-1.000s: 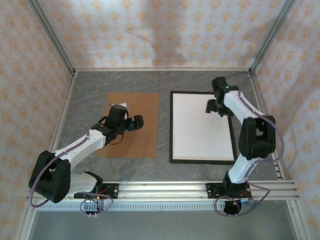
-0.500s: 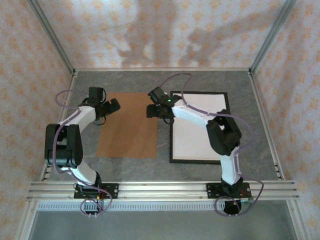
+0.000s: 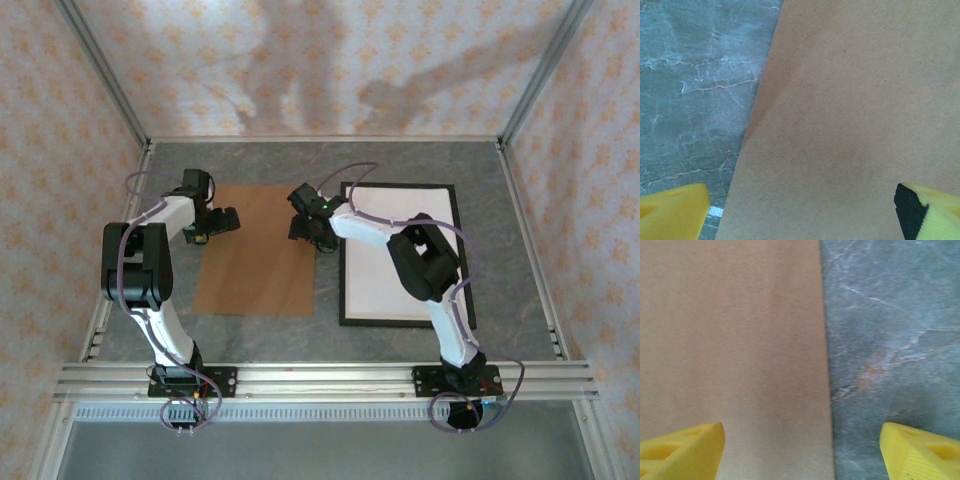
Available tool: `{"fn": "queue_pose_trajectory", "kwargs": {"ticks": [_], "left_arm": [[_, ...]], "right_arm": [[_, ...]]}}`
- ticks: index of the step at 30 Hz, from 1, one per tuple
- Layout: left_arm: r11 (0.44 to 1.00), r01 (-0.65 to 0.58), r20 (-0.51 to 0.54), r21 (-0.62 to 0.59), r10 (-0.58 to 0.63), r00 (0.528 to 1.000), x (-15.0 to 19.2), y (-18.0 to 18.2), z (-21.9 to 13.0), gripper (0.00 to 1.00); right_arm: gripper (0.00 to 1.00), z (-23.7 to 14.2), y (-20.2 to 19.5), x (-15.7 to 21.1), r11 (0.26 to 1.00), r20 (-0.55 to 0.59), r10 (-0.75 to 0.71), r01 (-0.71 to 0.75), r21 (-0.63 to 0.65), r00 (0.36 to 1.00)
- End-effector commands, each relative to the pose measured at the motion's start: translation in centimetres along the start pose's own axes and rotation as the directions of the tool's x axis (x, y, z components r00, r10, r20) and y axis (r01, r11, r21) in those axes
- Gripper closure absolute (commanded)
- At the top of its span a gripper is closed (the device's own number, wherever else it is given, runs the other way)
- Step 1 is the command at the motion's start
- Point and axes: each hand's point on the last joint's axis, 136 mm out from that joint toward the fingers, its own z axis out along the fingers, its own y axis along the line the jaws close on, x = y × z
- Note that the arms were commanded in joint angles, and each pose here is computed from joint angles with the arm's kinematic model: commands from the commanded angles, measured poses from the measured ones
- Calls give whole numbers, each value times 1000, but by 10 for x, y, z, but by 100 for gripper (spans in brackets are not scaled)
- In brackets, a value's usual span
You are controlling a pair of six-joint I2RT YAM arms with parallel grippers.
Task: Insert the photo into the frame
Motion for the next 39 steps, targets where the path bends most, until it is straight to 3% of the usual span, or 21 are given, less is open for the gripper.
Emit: {"fn": "queue_pose_trajectory", "kwargs": {"ticks": [1,14,26,39], "left_arm": [[1000,-5,-37,-24,4,999,12,10,5,4],[989,64,-99,134,-51,994,40,-12,18,12],[963,117,-76,242,-102,992,43,-28,11,21],[922,184,-86,340,-165,983,50,-42,13,29]], "right_arm": [[20,12,10,5,999,-17,29,-29,-24,999],[30,23,33,17,987,-92,76,-88,-133,993],[42,24,51,18,973,-121,83,-107,-205,989],[45,23,63,15,956,-134,80,-114,-270,988]]}}
